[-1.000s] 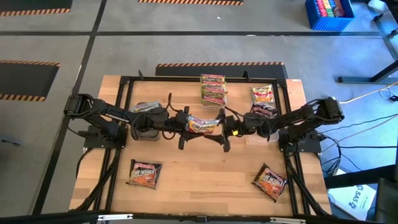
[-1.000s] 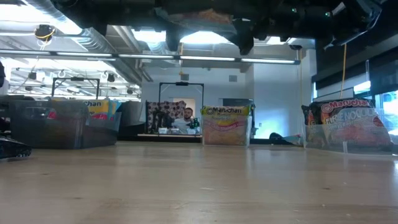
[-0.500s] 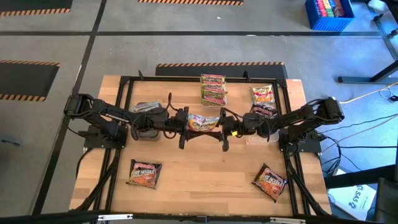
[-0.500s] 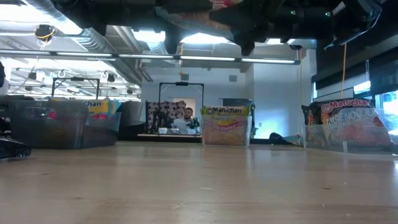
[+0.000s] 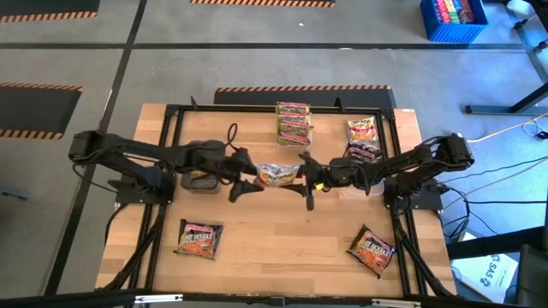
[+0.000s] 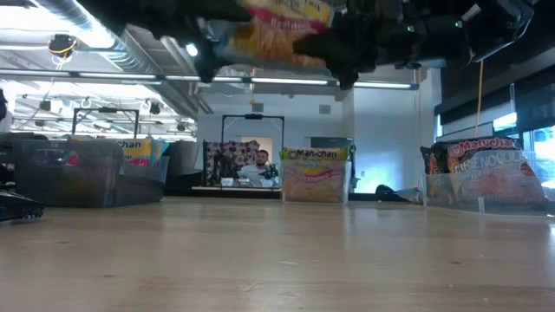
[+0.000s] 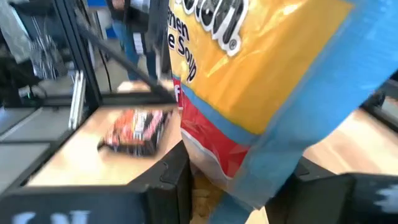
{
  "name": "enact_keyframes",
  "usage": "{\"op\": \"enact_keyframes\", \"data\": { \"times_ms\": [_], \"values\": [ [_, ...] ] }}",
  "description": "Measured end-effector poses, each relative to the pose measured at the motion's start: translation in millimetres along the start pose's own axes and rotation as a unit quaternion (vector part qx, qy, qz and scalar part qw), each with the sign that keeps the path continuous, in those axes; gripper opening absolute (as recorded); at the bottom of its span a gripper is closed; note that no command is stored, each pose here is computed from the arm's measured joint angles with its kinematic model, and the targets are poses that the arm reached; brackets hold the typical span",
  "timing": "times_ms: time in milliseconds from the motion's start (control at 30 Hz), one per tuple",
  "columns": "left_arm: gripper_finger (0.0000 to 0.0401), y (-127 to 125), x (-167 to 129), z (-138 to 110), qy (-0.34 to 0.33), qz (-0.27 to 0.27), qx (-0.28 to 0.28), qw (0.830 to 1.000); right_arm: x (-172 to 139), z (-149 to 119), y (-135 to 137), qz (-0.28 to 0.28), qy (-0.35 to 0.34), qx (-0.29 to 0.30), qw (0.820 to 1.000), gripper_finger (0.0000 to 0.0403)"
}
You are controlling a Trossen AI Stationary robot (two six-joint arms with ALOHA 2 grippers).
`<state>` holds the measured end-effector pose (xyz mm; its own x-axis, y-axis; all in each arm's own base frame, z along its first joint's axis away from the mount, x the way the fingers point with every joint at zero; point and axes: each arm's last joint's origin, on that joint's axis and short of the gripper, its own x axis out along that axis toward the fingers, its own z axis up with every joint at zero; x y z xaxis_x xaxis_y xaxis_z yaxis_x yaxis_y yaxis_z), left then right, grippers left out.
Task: Sort Maruchan noodles
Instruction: Put the bottom blue noodle pack into the black bin
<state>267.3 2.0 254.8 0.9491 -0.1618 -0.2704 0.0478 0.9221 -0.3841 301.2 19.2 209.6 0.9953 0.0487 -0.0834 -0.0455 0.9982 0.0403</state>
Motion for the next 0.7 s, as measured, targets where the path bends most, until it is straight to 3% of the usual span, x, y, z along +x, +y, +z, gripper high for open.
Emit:
{"op": "enact_keyframes", "data": {
  "times_ms": [67, 200, 333, 433, 700],
  "values": [
    [0.0269, -0.3, -12.8, 2.0, 0.015, 0.008, 0.0, 1.0, 0.1, -4.8, -0.2, -0.001, 0.023, 0.0, 1.0, 0.0119],
    [0.0267, -4.8, -36.9, 16.3, -0.018, 0.008, 0.031, 0.999, 3.0, -16.9, -0.7, -0.003, 0.061, -0.001, 0.998, 0.0121],
    [0.0266, -8.2, -44.1, 34.6, -0.038, 0.018, 0.059, 0.997, 10.6, -31.0, -1.1, -0.004, 0.089, -0.001, 0.996, 0.0123],
    [0.0266, -8.2, -39.2, 47.4, -0.02, 0.03, 0.069, 0.997, 19.6, -36.4, -1.2, -0.004, 0.103, -0.002, 0.995, 0.0119],
    [0.0266, -1.5, -7.7, 57.3, 0.104, 0.056, 0.055, 0.992, 30.4, -34.9, -0.4, 0.007, 0.105, -0.013, 0.994, 0.0123]
  ]
}}
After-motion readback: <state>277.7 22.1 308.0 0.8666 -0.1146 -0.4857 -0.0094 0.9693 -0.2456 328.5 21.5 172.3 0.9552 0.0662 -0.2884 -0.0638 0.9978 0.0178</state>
